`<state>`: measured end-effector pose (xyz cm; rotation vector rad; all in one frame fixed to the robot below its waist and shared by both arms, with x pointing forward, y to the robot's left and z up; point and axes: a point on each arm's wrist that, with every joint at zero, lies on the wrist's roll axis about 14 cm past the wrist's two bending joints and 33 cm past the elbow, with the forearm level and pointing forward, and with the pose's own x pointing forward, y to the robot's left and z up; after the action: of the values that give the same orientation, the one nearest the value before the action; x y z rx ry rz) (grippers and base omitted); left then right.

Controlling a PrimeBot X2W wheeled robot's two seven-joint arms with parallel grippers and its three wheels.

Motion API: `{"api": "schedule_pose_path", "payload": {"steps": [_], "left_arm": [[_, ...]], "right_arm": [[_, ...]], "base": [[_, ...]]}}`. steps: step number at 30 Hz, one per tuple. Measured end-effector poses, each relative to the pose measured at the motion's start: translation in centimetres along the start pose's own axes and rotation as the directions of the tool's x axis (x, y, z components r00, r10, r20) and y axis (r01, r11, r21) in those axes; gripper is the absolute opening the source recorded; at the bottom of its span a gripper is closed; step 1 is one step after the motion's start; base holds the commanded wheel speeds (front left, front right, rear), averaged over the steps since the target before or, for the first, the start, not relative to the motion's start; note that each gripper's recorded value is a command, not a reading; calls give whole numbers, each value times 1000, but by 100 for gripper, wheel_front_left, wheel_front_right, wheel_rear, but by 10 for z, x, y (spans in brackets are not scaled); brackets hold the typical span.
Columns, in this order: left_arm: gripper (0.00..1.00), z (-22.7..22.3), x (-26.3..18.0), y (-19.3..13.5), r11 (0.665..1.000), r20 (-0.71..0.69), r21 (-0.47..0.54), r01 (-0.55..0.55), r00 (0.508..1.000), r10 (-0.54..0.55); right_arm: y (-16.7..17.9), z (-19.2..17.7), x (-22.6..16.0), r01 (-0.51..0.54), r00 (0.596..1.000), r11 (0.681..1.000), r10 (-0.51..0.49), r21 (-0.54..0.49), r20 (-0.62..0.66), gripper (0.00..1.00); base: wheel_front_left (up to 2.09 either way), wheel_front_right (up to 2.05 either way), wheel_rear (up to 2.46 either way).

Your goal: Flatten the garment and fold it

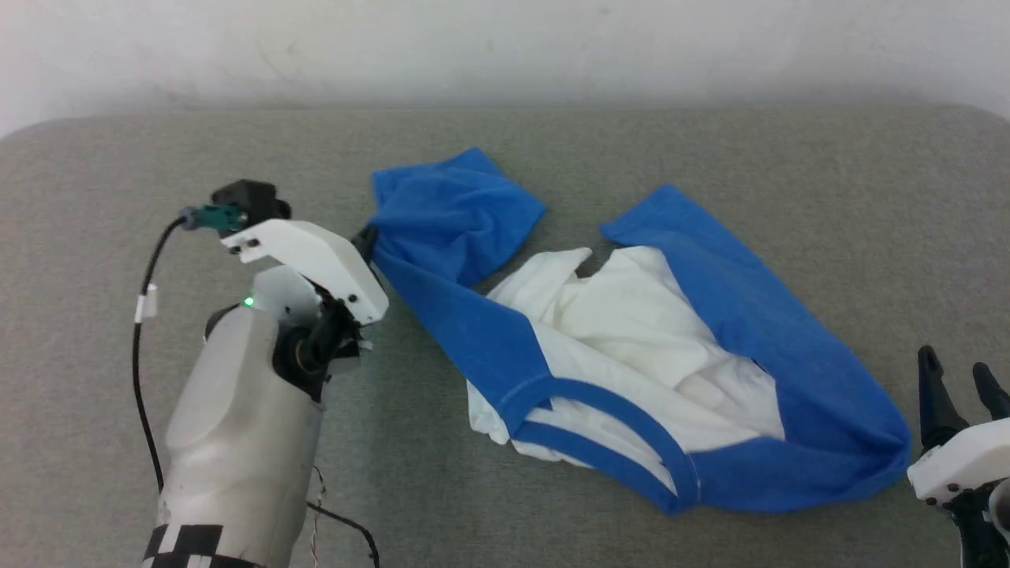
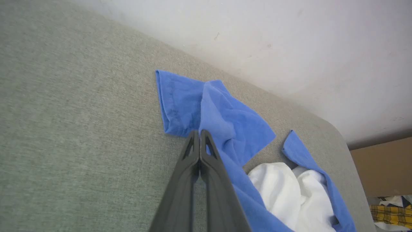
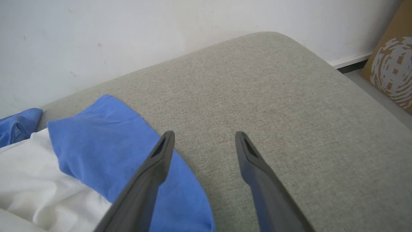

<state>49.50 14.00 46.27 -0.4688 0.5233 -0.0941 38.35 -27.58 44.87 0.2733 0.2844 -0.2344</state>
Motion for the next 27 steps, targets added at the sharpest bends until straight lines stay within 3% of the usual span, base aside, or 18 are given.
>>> {"api": "schedule_pose_path", "payload": {"steps": [5,8,11,16,17,18,19,24,27], "left_arm": [[0,41,-30,19,997,191,-80,-3,981,18],[0,42,-56,48,990,261,-134,-53,961,87],[0,20,-84,82,968,264,-212,-133,946,188],[0,-42,-125,125,893,173,-369,-258,925,338],[6,-54,-130,130,881,147,-381,-280,922,357],[67,-63,-134,132,870,127,-396,-292,921,367],[100,-68,-137,132,864,115,-406,-296,922,370],[100,-48,-138,114,896,211,-390,-214,926,313],[100,-12,-148,106,938,373,-295,-180,882,287]], "right_arm": [[22,-5,5,-59,998,998,59,-5,-12,100],[40,-5,7,-106,994,994,106,-9,-13,100],[52,-4,8,-139,990,990,138,-15,-13,100],[65,-5,8,-174,985,985,173,-21,-17,100],[67,-5,7,-179,984,984,179,-22,-18,100],[68,-6,7,-184,983,983,183,-22,-20,100],[70,-7,7,-188,982,982,187,-24,-23,100],[74,-10,5,-202,979,979,201,-28,-33,100],[74,-12,1,-206,978,978,205,-30,-39,100]], "base": [[0,0,0],[0,0,0],[0,0,0],[0,0,0],[0,0,0],[0,0,0],[0,0,0],[0,0,0],[0,0,0]]}}
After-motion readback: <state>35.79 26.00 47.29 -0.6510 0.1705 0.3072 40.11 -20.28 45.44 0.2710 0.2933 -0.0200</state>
